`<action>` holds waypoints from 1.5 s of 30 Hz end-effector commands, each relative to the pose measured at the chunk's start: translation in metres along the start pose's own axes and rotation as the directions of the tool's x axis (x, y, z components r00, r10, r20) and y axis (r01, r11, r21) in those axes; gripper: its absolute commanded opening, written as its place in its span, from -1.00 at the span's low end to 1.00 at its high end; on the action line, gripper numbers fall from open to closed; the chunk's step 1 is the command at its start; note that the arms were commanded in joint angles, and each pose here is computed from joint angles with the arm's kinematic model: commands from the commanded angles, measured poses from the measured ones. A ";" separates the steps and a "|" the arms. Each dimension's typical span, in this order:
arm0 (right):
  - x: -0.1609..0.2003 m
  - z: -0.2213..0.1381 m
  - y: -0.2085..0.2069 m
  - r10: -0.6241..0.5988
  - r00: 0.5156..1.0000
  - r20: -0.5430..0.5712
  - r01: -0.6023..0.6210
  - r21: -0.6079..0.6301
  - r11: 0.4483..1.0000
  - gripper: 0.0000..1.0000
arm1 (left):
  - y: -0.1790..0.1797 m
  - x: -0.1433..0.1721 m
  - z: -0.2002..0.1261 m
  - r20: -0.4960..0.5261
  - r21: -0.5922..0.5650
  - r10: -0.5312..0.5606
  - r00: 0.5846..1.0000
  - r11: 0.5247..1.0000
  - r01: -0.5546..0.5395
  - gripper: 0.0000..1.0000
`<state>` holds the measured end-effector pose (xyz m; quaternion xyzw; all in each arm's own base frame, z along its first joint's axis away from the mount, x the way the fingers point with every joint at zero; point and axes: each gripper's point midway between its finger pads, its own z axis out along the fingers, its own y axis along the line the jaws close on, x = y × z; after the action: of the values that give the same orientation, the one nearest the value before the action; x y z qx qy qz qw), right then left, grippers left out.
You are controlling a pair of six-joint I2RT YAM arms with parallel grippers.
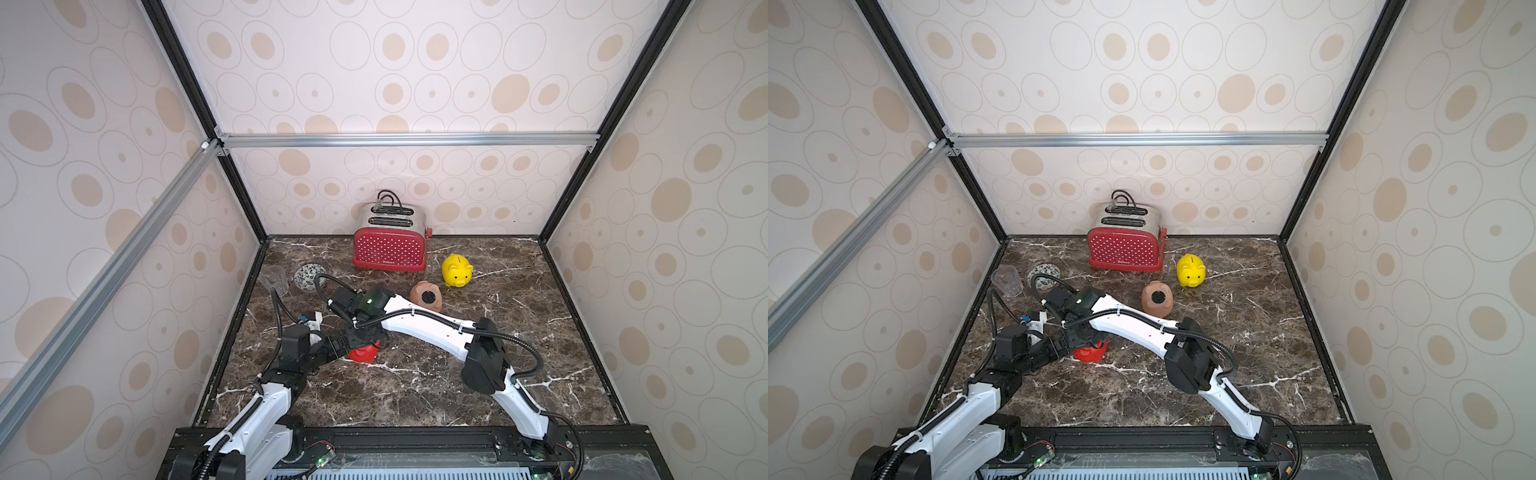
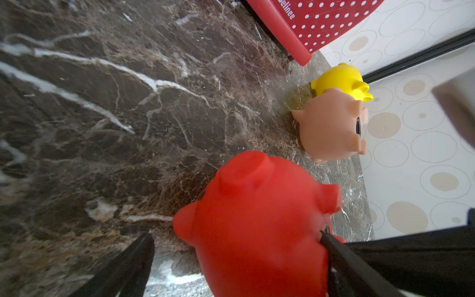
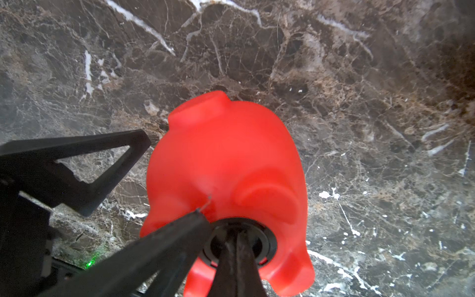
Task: Close piggy banks
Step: Screw the knob on the piggy bank.
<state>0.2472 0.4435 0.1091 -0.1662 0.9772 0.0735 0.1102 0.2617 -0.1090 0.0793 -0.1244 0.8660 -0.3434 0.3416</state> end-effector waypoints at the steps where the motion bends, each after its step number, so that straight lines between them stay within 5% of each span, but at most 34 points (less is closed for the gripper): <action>1: 0.005 0.012 -0.007 0.011 0.999 -0.030 -0.011 0.024 1.000 -1.00 | -0.002 -0.005 0.000 0.011 0.004 0.001 1.000 1.000 -0.001 0.98; 19: 0.005 0.013 -0.008 0.007 0.999 -0.035 -0.006 0.026 1.000 -1.00 | 0.003 -0.025 0.006 0.068 -0.050 -0.031 0.997 0.998 0.034 0.95; 27: 0.004 0.012 -0.010 0.011 0.999 -0.034 -0.010 0.031 0.999 -1.00 | 0.004 -0.018 0.011 0.033 -0.038 -0.030 0.999 0.999 0.031 0.80; 45: 0.001 0.008 -0.011 0.109 0.994 -0.020 -0.109 0.030 0.994 -1.00 | 0.016 -0.003 0.011 -0.006 -0.075 -0.044 0.999 0.996 0.044 0.81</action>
<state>0.2482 0.4430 0.1089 -0.1432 0.9810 0.0779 0.1056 0.2799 -0.1068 0.0830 -0.1458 0.8614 -0.3401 0.3479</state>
